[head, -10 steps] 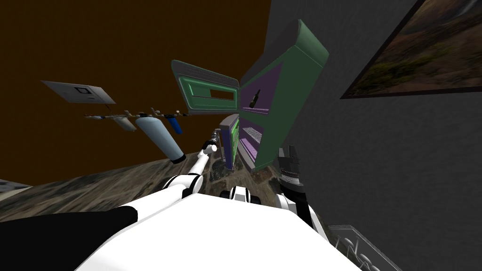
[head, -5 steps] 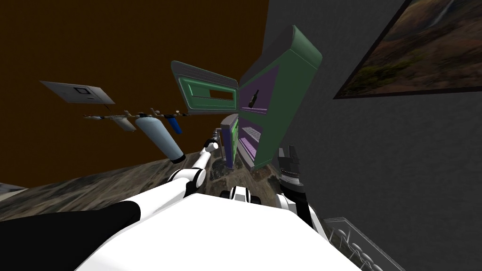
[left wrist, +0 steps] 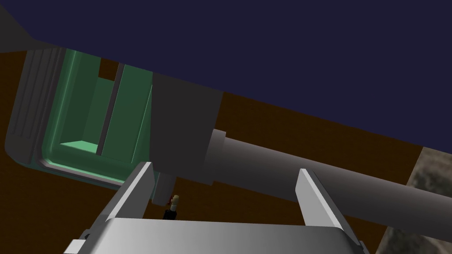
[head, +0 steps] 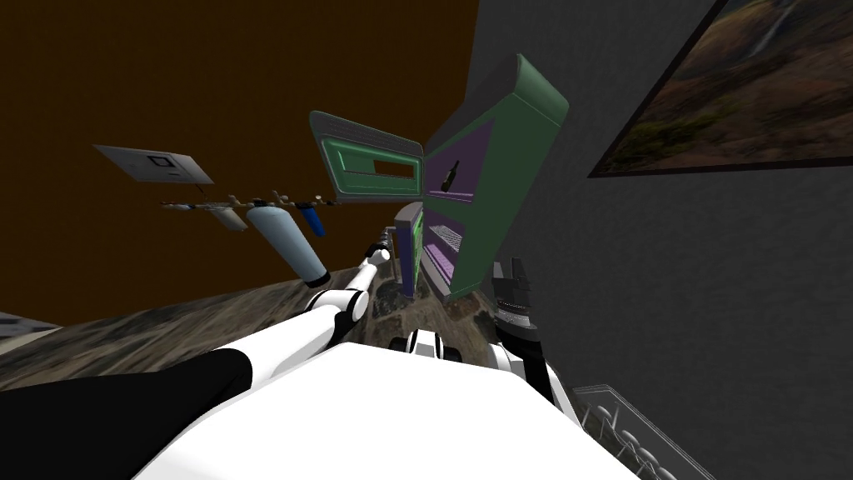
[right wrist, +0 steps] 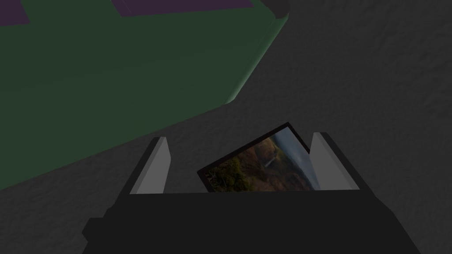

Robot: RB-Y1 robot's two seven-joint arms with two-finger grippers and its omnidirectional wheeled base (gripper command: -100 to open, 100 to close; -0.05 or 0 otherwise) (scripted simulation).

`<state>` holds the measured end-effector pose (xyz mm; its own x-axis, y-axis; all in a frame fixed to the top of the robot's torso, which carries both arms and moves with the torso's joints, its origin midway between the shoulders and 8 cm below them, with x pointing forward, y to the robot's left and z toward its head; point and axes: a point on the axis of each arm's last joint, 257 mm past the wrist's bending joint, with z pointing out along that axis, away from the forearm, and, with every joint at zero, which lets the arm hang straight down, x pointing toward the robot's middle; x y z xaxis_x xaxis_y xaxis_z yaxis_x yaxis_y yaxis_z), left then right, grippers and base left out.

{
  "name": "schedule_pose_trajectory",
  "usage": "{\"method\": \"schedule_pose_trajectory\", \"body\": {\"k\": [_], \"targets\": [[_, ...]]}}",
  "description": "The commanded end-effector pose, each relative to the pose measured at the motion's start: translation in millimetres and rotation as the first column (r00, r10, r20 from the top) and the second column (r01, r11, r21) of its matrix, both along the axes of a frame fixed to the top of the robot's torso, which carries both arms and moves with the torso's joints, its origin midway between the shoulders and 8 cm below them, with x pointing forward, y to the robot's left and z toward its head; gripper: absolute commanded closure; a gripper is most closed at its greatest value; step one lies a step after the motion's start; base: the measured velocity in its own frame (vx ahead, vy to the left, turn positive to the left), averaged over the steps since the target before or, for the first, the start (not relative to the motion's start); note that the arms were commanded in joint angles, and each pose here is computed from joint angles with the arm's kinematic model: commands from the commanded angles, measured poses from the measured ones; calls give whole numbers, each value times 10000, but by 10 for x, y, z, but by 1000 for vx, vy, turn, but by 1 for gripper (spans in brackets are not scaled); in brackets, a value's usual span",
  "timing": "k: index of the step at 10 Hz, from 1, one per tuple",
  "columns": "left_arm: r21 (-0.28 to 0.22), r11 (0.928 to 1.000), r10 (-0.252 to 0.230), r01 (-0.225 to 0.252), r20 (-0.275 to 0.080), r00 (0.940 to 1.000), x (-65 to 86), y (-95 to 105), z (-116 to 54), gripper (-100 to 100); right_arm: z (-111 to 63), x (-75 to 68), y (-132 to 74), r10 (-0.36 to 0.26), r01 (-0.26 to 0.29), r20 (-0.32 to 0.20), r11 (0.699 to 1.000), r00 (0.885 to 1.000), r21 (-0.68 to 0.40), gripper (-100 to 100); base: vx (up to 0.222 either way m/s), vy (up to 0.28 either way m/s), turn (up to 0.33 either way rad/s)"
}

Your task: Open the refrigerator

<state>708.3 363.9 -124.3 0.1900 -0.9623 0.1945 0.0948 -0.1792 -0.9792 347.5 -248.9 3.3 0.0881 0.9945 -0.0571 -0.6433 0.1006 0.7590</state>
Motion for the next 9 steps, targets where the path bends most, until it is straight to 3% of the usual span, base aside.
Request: {"method": "schedule_pose_trajectory", "body": {"k": [1,4,5,6,7,8,9], "targets": [[-3,9997,255,-255,343,9991,99,23,220,-100,1,1,1,3,-3,4,10000,10000,1,0,-162,1,-133],[-149,9999,48,-47,51,10000,240,-146,225,-100,0,0,0,0,0,0,10000,10000,0,0,-23,9,32],[-149,9999,-13,16,218,9998,277,-191,348,-100,0,0,0,0,0,-1,10000,10000,0,0,-5,2,25],[-175,9998,63,-65,-127,9999,234,-169,117,-100,0,0,0,0,0,-1,10000,10000,0,0,-16,6,24],[-149,9999,-13,16,218,9998,277,-191,348,100,0,0,0,0,0,0,10000,10000,0,0,-2,-4,-35],[-158,9999,-10,12,157,9999,275,-190,316,100,0,0,0,0,0,0,10000,10000,0,0,12,5,-12],[-209,9996,-207,198,-437,9988,163,-180,-65,100,0,0,0,0,0,-1,10000,10000,0,0,153,4,130]]}}
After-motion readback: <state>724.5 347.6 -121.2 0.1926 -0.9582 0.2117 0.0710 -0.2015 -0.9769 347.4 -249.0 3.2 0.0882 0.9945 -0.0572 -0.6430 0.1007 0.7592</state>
